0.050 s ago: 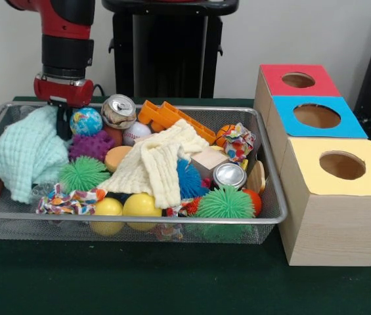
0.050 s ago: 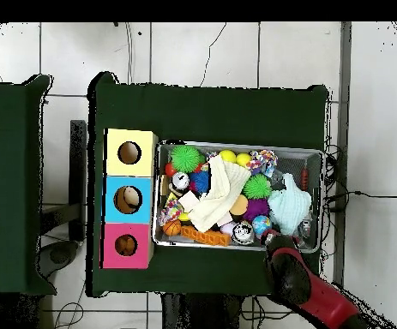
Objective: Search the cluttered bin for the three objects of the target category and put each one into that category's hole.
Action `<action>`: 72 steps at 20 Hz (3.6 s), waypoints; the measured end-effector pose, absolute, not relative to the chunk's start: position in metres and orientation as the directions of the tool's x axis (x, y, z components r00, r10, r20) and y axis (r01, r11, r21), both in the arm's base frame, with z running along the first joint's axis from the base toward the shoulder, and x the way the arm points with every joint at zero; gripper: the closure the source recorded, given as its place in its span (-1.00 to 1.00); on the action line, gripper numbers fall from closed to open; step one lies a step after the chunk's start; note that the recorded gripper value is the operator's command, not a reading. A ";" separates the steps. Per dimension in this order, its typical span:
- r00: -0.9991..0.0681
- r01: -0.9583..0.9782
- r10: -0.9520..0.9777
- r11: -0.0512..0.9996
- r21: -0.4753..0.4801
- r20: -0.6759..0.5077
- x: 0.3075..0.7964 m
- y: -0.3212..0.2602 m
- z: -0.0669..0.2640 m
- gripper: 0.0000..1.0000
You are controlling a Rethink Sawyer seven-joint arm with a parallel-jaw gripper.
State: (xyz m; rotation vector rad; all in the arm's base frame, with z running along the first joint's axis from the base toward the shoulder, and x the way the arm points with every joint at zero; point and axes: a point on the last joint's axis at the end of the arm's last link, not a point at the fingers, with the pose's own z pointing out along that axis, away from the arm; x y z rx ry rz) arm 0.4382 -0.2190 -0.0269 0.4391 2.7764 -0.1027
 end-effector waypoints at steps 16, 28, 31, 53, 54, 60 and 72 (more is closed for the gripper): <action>-0.888 0.359 0.337 0.933 -0.013 -0.315 0.441 -0.212 -0.020 1.00; -0.902 0.327 0.296 0.944 -0.048 -0.315 0.444 -0.202 -0.016 1.00; -0.911 0.296 0.259 0.952 -0.072 -0.322 0.446 -0.192 -0.014 1.00; -0.918 0.296 0.269 0.953 -0.055 -0.290 0.432 -0.180 0.009 1.00; -0.918 0.303 0.277 0.952 -0.050 -0.283 0.431 -0.182 0.010 1.00; -0.916 0.325 0.308 0.945 -0.026 -0.258 0.427 -0.191 0.018 1.00; -0.927 0.325 0.320 0.946 0.011 -0.195 0.431 -0.197 0.040 1.00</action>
